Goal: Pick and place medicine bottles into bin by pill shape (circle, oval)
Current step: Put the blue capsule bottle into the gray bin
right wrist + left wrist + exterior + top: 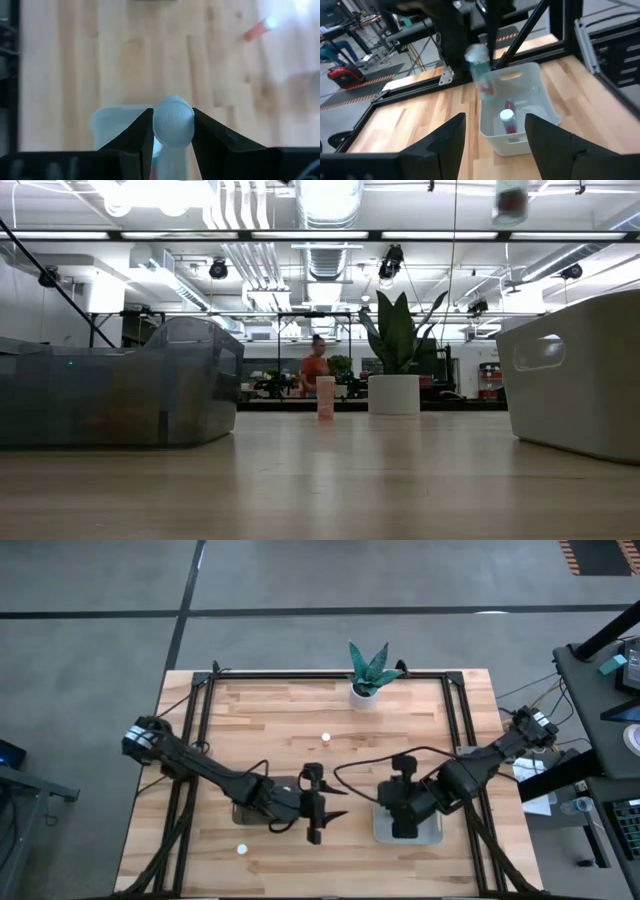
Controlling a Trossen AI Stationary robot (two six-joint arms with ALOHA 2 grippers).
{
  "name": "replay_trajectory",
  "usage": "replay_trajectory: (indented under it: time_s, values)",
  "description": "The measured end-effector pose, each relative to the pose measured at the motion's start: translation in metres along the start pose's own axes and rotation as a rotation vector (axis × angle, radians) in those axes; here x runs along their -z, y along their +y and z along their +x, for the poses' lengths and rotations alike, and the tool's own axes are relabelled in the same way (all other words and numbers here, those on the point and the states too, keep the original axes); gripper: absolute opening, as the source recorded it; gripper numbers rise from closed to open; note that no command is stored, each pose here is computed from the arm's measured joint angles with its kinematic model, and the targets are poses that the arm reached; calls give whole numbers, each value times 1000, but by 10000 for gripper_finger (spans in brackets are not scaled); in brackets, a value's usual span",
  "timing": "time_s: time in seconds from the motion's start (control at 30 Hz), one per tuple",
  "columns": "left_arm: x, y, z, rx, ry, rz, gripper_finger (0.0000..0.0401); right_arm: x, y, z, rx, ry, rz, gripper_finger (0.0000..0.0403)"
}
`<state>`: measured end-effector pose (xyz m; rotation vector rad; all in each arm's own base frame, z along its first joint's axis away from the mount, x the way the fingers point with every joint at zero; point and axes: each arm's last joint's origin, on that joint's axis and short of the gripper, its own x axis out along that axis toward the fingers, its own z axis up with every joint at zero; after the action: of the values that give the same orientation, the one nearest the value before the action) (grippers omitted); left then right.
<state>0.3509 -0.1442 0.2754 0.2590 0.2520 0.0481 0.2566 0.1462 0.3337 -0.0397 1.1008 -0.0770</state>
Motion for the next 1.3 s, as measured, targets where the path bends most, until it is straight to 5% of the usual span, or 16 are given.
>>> replay_trajectory:
  time_s: [0.53,0.9,1.3]
  values:
    - [-19,-2,-31,34,-45,-6,189,65,41,12,-35,147,90,103]
    - [-19,-2,-31,31,-45,-5,189,128,34,36,-99,154,204,103]
    - [-19,-1,-31,23,-43,2,190,164,25,69,-175,167,163,103]
